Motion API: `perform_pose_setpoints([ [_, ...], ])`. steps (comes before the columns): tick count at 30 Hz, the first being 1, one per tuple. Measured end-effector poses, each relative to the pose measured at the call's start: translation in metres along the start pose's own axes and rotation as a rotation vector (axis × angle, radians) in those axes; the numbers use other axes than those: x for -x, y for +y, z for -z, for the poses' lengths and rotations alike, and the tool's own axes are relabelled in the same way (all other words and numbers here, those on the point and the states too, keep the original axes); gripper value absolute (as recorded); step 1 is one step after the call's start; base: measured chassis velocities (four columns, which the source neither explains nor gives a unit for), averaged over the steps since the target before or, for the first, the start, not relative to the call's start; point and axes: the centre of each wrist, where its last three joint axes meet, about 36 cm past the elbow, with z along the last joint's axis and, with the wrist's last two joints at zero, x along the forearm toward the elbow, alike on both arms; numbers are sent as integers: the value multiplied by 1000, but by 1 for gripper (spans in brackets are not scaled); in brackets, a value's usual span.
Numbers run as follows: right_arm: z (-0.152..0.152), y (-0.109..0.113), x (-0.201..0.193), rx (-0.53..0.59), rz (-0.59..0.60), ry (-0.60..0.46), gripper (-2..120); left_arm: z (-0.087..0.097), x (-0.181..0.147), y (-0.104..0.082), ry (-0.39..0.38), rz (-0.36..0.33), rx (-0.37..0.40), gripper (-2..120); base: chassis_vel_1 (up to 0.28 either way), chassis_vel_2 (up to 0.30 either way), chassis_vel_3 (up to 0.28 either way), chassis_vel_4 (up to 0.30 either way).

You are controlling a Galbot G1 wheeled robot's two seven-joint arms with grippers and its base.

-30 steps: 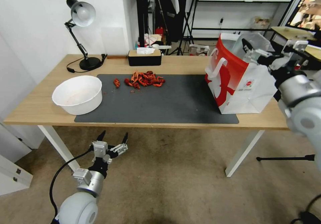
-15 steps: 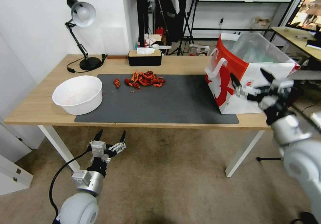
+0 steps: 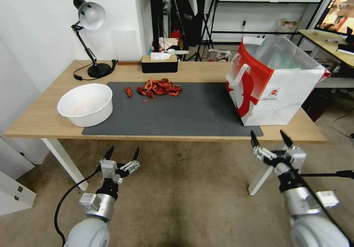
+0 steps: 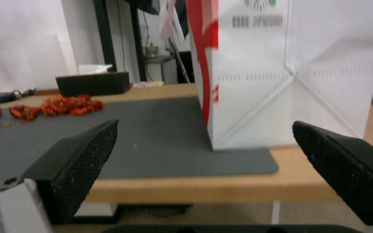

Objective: Close the takeout container lid, then place the container into the takeout bag.

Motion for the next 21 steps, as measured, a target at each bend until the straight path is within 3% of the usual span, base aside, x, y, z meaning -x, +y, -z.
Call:
perform_pose_setpoints([
  [9, -24, 6, -14, 8, -16, 32, 100, -8, -5, 2, -12, -10, 4, 100, 0, 0, 0, 0],
  [21, -24, 5, -13, 8, -13, 32, 100, -8, -6, 2, -12, -13, 4, 100, 0, 0, 0, 0],
])
